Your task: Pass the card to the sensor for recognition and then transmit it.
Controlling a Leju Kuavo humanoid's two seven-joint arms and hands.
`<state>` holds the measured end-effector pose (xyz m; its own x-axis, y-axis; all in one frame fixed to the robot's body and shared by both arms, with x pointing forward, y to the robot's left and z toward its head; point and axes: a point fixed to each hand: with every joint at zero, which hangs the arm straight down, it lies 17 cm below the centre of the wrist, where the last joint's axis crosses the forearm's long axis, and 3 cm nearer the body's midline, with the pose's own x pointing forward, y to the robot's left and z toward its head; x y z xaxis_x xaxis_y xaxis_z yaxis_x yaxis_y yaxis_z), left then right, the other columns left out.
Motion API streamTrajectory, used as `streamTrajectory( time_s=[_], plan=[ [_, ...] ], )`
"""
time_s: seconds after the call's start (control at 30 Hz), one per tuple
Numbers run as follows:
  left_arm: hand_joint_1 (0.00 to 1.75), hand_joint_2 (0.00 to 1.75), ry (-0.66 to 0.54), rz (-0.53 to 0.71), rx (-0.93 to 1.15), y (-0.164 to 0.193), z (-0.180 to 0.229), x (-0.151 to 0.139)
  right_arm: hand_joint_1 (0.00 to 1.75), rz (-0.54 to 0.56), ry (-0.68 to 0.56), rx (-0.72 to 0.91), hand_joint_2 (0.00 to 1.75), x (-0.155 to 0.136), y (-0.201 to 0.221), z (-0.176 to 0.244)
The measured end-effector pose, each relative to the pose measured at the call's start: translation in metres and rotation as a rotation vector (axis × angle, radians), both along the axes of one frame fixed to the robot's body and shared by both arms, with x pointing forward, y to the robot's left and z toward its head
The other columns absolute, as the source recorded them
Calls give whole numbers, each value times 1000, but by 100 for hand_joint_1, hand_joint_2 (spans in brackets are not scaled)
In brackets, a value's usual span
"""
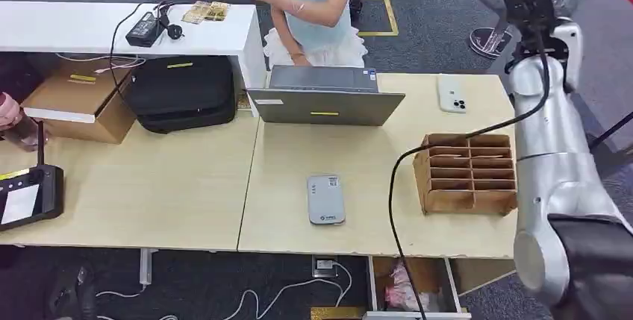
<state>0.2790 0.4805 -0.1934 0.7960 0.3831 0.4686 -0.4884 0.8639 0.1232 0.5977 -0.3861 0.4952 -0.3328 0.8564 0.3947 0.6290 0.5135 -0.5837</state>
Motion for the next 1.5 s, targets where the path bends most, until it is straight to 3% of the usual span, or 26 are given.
streamTrajectory(
  time_s=[0.1,0.2,0.63,0.87,1.2,1.5],
  plan=[
    [0,0,5,-10,15,6,0,-5,0,-15,-7,-17,175,-11,-12,-11],
    [0,0,44,-103,68,14,0,-9,0,-23,-9,-43,175,-20,-15,-22],
    [0,0,246,-686,283,19,8,0,0,-49,1,-111,175,-42,-6,-58],
    [0,0,252,-800,290,6,7,3,0,-47,9,-132,175,-45,5,-67],
    [0,0,389,-894,329,10,2,-14,0,-29,1,-137,175,-49,29,-63],
    [0,0,565,-1232,260,-17,-10,-49,0,5,-10,-126,175,-44,56,-59]
  ],
)
